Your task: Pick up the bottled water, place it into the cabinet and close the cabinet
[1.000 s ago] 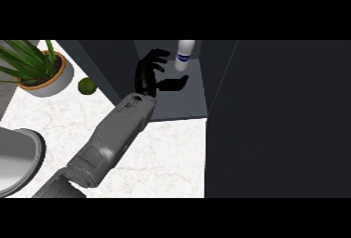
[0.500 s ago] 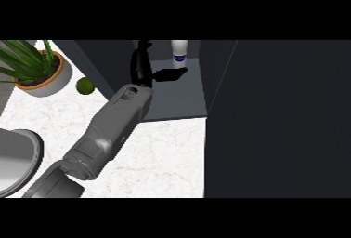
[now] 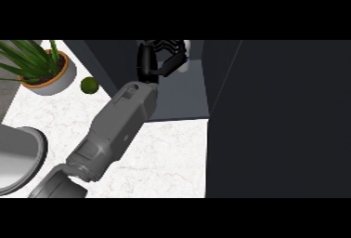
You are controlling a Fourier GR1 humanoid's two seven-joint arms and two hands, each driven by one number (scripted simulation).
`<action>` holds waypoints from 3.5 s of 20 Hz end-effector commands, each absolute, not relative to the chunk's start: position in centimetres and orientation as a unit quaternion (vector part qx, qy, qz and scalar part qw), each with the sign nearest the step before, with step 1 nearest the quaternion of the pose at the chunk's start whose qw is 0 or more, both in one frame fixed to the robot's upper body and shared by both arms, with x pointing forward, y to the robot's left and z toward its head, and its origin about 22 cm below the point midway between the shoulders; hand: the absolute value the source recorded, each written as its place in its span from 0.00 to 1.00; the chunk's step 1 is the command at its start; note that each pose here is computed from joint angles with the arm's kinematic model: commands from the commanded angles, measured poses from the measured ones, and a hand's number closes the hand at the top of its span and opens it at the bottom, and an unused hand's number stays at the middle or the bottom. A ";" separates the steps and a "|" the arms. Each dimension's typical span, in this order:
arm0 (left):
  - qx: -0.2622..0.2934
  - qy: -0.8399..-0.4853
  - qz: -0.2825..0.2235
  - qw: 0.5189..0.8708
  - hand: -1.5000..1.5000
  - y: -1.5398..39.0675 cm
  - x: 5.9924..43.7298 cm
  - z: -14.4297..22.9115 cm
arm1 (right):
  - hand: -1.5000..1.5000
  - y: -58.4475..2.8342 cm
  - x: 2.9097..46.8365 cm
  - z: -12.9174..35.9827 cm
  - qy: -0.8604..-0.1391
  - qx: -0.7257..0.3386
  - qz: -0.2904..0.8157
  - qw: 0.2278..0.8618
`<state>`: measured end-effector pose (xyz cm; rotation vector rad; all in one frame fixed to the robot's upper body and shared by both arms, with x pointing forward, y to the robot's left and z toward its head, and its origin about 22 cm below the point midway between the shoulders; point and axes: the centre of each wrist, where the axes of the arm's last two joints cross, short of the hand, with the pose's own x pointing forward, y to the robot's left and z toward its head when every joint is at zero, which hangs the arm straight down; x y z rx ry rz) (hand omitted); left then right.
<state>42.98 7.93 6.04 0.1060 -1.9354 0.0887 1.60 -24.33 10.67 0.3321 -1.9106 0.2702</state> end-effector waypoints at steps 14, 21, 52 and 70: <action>-0.221 -0.775 0.032 0.591 0.00 5.8 35.7 1.9 | 0.00 -22.7 1.7 14.1 -0.821 0.134 0.099 0.546; -0.256 -0.751 0.030 0.608 0.00 5.8 27.7 -1.5 | 0.00 -21.7 1.2 14.4 -0.822 0.122 0.092 0.548; -0.207 -0.786 0.041 0.582 0.00 30.6 11.4 -0.6 | 1.00 -19.8 3.3 16.1 -0.736 0.282 0.314 0.529; -0.226 -0.785 0.007 0.577 0.00 35.2 11.6 0.8 | 1.00 -16.8 8.6 14.2 -0.705 0.302 0.410 0.493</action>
